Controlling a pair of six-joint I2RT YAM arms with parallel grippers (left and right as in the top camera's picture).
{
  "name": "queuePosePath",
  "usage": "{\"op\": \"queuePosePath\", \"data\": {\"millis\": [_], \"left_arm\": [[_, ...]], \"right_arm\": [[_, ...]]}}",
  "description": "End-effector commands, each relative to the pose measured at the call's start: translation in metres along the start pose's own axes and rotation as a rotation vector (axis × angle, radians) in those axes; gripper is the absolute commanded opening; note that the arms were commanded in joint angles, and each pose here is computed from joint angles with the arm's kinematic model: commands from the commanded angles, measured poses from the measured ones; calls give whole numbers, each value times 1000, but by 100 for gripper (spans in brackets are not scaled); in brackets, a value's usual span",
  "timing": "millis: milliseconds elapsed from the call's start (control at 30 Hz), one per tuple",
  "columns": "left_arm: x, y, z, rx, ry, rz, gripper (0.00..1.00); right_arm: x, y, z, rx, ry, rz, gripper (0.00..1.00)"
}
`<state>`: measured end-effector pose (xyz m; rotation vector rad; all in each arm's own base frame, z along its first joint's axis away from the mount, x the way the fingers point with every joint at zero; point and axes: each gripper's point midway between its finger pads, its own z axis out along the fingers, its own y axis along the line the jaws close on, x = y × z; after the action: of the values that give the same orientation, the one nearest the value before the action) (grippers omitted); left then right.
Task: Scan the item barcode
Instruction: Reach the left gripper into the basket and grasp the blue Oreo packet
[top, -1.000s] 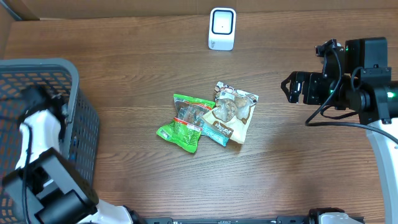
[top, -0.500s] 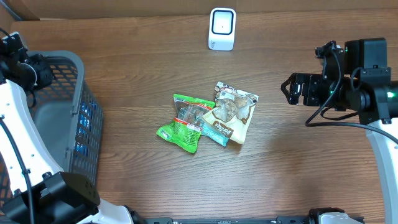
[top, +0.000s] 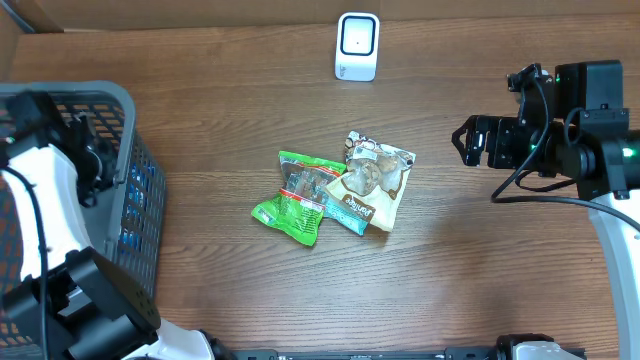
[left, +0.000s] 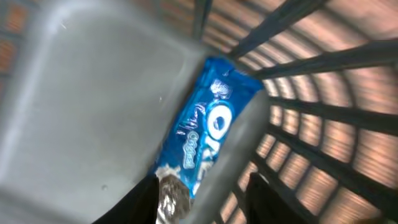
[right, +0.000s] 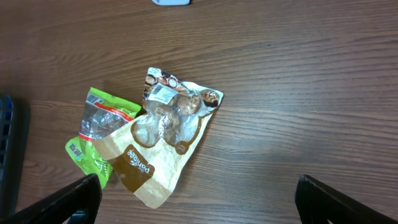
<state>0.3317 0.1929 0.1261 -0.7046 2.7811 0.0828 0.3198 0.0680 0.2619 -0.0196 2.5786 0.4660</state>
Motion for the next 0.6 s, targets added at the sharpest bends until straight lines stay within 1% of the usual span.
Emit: {"op": "queuePosePath", "data": {"millis": [0,33,100,167,200,267,300,333,367,433,467,567], "left_arm": [[21,7,32,-32,41,27,37],[25,7,41,-33,38,27,39],[33,7,55,-35,35,27,46],[41,12,69,-60,30,27,63],[45,14,75,-76,28,28,74],[53,21,88,-112,18,28,81],[57,23,93,-126,12,31,82],[62,24,99,-135,7,42,81],[65,24,103,-135,5,51,63],[65,24,103,-135,5,53,13],[64,24,103,-136,2,53,4],[57,24,97,-136,-7,50,4]], "right_arm": [[-6,3,-4,-10,-20,-4,100],[-6,3,-4,-10,-19,-4,100],[-5,2,-4,-10,-17,-3,100],[-4,2,-4,-9,-14,-2,100],[-4,2,-4,-9,-13,-2,100],[-4,2,-4,-9,-14,-2,100],[-4,2,-4,-9,-14,-2,100],[-4,2,-4,-9,-14,-2,100],[-4,2,-4,-9,-13,-2,100],[-4,2,-4,-9,-10,-1,100],[-3,2,-4,-9,-10,-1,100],[-3,2,-4,-9,-9,-1,100]]}}
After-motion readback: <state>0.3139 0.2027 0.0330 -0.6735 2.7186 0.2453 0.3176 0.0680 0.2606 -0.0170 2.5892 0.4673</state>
